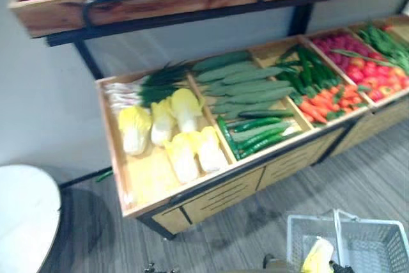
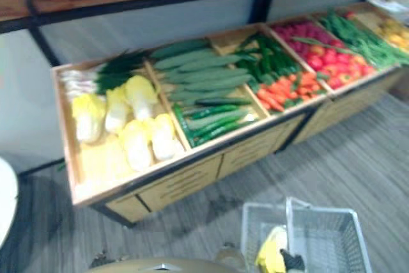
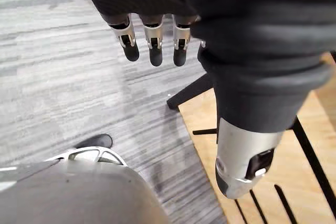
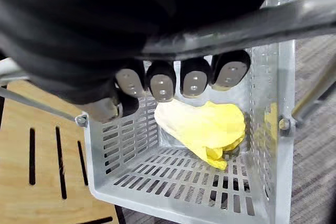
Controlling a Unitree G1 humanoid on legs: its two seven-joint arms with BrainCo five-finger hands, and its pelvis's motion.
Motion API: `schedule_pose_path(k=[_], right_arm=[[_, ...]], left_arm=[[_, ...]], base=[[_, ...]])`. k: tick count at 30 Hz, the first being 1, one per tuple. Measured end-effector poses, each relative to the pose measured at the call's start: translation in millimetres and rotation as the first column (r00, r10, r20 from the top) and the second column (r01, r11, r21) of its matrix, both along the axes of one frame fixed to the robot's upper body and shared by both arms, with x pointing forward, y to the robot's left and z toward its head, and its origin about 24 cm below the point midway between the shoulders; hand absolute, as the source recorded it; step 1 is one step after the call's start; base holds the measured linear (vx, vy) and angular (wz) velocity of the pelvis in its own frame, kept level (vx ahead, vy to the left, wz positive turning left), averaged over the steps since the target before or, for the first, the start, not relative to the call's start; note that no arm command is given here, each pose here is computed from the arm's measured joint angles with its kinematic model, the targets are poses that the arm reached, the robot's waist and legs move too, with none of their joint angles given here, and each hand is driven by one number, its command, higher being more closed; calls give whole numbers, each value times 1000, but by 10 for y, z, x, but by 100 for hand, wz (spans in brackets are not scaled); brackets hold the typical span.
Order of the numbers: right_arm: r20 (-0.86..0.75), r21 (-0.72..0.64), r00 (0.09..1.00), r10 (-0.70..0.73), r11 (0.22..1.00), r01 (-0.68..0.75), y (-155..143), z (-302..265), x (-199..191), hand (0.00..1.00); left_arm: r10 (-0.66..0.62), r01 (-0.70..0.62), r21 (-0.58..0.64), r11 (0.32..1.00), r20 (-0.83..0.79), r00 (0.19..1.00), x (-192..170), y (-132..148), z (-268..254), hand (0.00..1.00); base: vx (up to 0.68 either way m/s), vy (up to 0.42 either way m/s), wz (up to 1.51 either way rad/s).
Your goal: Pick vegetable in the basket
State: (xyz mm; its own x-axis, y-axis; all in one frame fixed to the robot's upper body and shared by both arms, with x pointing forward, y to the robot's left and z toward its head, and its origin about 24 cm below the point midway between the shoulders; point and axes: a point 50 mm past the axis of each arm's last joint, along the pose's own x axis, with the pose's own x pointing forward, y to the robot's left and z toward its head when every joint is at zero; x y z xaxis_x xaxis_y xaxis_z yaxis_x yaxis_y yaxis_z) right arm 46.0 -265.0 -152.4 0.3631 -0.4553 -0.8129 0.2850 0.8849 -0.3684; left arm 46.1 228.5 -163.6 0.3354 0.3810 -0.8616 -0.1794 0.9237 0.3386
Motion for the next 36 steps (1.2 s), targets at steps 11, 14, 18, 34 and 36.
schedule_pose_path(k=[11,14,18,34,36], right_arm=[[-27,28,998,-56,998,57,16,-28,-75,100],[-34,39,998,-48,998,50,55,-41,-50,100],[-26,35,1000,17,999,-16,86,-37,64,100],[19,-55,991,132,990,-131,-115,73,305,100],[16,-35,992,125,992,-124,-45,43,272,100]], left_arm=[[-122,121,19,992,77,990,364,-75,55,0],[-139,137,20,990,76,987,367,-53,62,0],[-252,248,55,967,75,965,486,-95,80,0],[-114,113,15,994,163,980,568,-313,81,0],[-91,89,21,996,158,983,548,-259,82,0]], base=[[-16,56,-117],[4,-137,-145],[-24,-332,-132],[-65,-15,-70],[26,165,-18]])
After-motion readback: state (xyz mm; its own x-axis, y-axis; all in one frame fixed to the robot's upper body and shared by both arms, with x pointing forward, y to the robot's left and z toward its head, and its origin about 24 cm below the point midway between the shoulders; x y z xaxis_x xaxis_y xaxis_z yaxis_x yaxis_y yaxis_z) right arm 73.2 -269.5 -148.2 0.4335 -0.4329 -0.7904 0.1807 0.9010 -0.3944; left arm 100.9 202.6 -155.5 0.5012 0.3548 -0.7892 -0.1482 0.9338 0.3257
